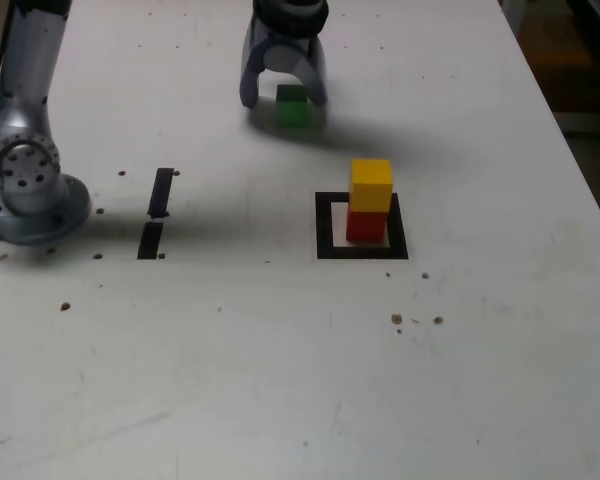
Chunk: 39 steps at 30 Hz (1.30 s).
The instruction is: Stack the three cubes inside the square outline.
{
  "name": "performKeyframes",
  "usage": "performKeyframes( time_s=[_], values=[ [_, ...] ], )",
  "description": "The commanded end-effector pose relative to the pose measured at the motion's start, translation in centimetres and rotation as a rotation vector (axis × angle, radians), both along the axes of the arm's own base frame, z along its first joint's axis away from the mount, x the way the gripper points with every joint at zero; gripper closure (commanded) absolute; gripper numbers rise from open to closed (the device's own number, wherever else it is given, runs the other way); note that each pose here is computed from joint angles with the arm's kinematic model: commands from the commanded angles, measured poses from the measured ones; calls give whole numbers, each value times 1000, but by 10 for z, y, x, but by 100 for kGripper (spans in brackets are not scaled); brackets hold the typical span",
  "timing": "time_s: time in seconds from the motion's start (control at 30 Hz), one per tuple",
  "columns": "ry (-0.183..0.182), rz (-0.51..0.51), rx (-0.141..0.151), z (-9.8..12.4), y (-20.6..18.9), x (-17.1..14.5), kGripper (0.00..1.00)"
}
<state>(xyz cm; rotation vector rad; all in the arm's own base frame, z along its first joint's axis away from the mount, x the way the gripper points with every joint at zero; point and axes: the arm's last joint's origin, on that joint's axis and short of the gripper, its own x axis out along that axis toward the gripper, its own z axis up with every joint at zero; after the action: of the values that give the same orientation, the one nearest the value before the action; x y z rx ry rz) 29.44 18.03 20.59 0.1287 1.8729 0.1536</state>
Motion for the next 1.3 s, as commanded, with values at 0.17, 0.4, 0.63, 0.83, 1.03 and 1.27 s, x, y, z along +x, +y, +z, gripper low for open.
performKeyframes(
  time_s=[0.17, 0.4, 0.63, 0.83, 1.03, 1.27],
  values=[
    [-56, -31, -12, -8, -1, 5, 51],
    [-115, -83, -68, -8, -6, 7, 74],
    [-195, -143, -114, 23, -23, 1, 90],
    [-246, -180, -100, 100, -62, -12, 92],
    [-210, -161, -74, 170, -124, -8, 92],
    [-230, -150, -105, 169, -191, 23, 92]
  ],
)
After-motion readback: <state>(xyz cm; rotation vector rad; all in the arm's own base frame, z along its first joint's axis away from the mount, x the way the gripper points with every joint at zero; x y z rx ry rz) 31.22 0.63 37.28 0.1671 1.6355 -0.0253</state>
